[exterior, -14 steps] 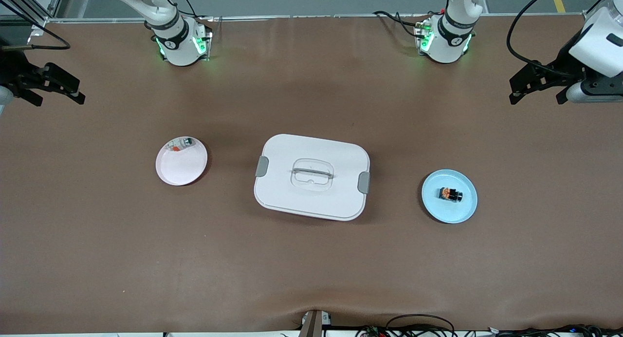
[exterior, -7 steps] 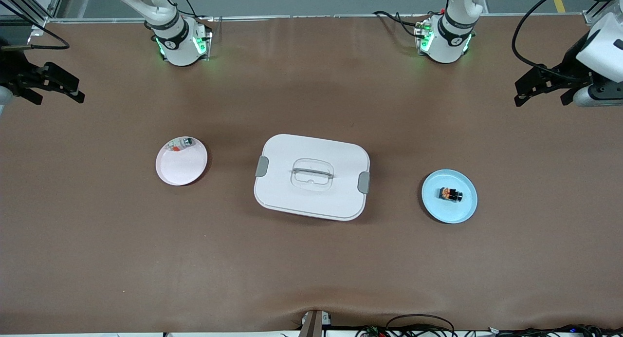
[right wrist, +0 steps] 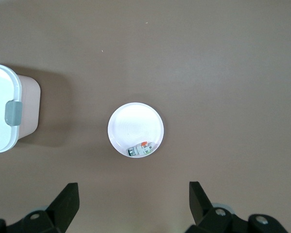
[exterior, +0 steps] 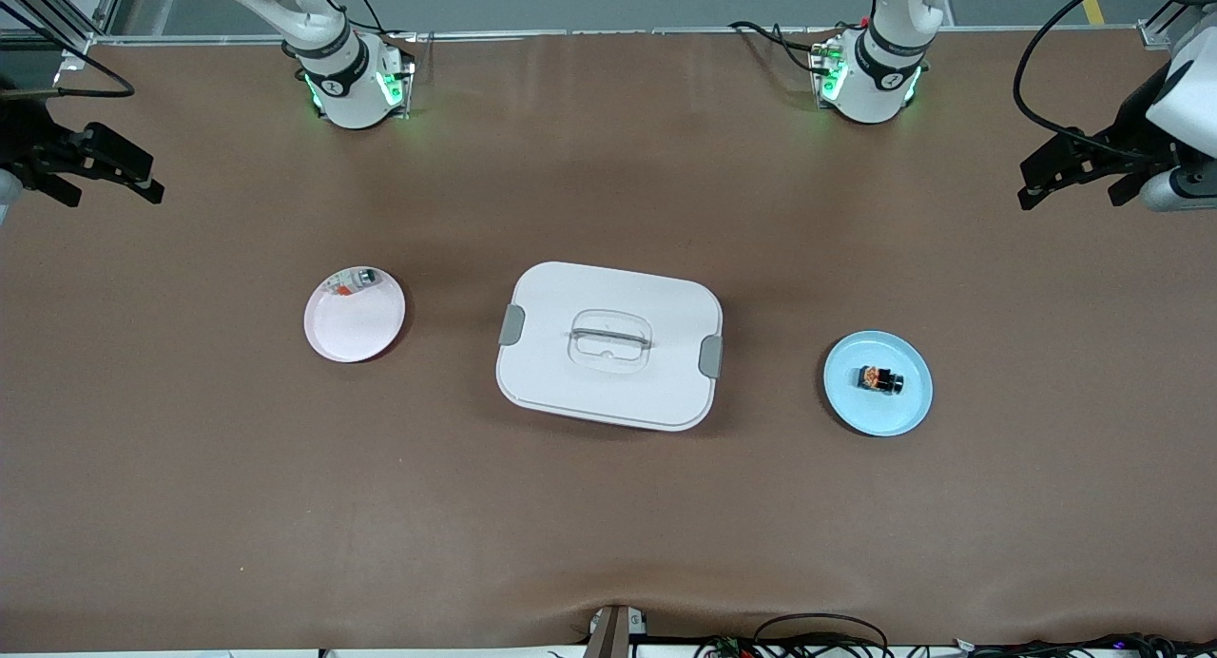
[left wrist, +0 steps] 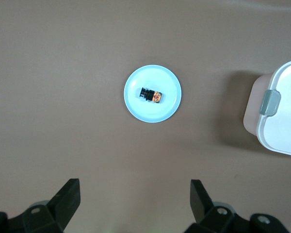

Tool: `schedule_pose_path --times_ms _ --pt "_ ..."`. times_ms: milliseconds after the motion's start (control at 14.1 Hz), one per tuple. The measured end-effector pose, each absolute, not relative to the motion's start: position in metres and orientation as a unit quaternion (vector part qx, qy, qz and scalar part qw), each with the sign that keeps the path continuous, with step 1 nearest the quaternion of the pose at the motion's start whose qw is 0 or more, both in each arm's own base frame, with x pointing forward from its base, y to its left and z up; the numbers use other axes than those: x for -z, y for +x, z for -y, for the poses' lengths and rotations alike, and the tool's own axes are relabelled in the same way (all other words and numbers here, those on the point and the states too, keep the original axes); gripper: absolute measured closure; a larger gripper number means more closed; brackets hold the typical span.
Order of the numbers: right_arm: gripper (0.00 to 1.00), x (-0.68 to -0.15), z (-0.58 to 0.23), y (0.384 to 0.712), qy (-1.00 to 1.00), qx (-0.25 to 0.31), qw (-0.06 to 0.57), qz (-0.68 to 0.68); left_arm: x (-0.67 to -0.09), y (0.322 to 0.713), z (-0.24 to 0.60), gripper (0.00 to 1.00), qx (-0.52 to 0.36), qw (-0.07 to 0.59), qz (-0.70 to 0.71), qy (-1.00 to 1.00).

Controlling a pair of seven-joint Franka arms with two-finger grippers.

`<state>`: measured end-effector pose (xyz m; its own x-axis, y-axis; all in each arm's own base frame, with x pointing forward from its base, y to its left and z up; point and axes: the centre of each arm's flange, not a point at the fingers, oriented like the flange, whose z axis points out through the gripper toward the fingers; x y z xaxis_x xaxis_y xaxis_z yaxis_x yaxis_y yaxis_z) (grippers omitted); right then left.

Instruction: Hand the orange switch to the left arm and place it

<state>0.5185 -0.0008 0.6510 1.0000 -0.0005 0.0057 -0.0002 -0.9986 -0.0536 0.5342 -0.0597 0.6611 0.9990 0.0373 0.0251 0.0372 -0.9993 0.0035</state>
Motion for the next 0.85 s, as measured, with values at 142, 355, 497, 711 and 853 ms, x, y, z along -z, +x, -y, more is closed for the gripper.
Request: schedule_pose_path --times_ms 142,355,497,711,853 --pt "0.00 -0.6512 0.0009 0.5187 -1.000 0.004 0.027 0.000 -0.6611 0.5342 0.0592 0.00 -0.012 0.001 -0.019 1.000" --pt "0.00 -0.6512 0.0009 0.5187 -1.000 0.004 0.027 0.000 -0.6611 0.5343 0.0574 0.00 -0.013 -0.008 -0.019 1.000" --pt "0.00 -0.6512 0.0009 0.5187 -1.000 0.004 0.027 0.000 -0.6610 0.5341 0.0574 0.00 -0.013 -0.009 -0.019 1.000" --pt "0.00 -0.6512 0.0009 0.5187 -1.000 0.004 0.027 0.000 -0.6612 0.5323 0.0577 0.00 -0.007 -0.010 -0.014 1.000" --pt "0.00 -0.6512 0.0009 0.5187 -1.000 0.004 0.027 0.000 -0.6619 0.5313 0.0578 0.00 -0.005 -0.010 -0.011 1.000"
